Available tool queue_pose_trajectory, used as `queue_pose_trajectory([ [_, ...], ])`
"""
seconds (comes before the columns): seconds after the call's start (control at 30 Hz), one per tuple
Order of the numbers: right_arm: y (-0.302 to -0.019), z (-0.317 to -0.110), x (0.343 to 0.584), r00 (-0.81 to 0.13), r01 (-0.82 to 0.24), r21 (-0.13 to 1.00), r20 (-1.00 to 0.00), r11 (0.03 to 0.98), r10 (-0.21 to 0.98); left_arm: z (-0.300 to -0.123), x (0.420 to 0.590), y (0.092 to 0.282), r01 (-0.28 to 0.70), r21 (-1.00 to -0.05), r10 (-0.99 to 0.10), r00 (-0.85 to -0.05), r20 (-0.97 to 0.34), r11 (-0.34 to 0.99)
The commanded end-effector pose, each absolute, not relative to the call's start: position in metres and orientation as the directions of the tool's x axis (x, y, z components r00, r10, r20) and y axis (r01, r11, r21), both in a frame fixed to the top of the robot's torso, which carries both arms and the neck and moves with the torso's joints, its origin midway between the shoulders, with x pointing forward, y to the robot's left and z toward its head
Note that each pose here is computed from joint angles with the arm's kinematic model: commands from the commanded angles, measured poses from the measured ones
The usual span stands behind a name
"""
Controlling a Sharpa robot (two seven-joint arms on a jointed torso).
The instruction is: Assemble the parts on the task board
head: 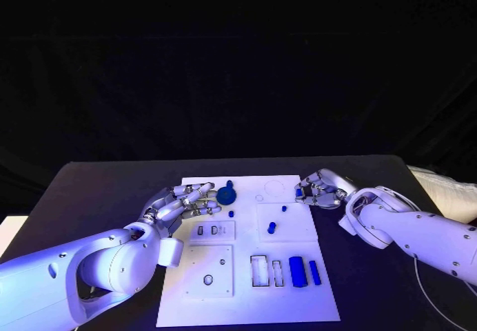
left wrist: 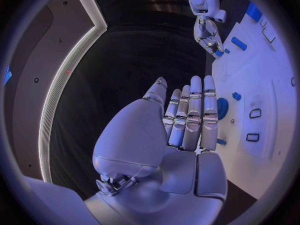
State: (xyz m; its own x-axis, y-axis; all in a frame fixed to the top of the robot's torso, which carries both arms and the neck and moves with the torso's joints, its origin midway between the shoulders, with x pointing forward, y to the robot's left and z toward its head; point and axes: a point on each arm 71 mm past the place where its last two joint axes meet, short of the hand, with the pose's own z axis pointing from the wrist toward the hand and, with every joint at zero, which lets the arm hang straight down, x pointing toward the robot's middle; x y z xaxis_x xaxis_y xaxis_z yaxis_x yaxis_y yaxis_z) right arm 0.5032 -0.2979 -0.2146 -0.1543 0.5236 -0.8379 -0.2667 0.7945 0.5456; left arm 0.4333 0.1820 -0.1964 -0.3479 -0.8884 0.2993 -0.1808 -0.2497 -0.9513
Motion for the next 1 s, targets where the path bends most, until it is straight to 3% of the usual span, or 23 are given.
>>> queue_pose_trajectory([
  [0.03,-0.297,-0.218,0.503,-0.179,-0.264,0.538,-0.843,0.801,0.507,-0.195,0.433,0.18,-0.171,-0.951,-0.878,-0.369,0.305,-0.259],
  [1.0,-0.289,-0.211,0.503,-0.114,-0.283,0.552,-0.831,0.784,0.544,-0.195,0.433,0.18,-0.174,-0.95,-0.878,-0.369,0.306,-0.258],
])
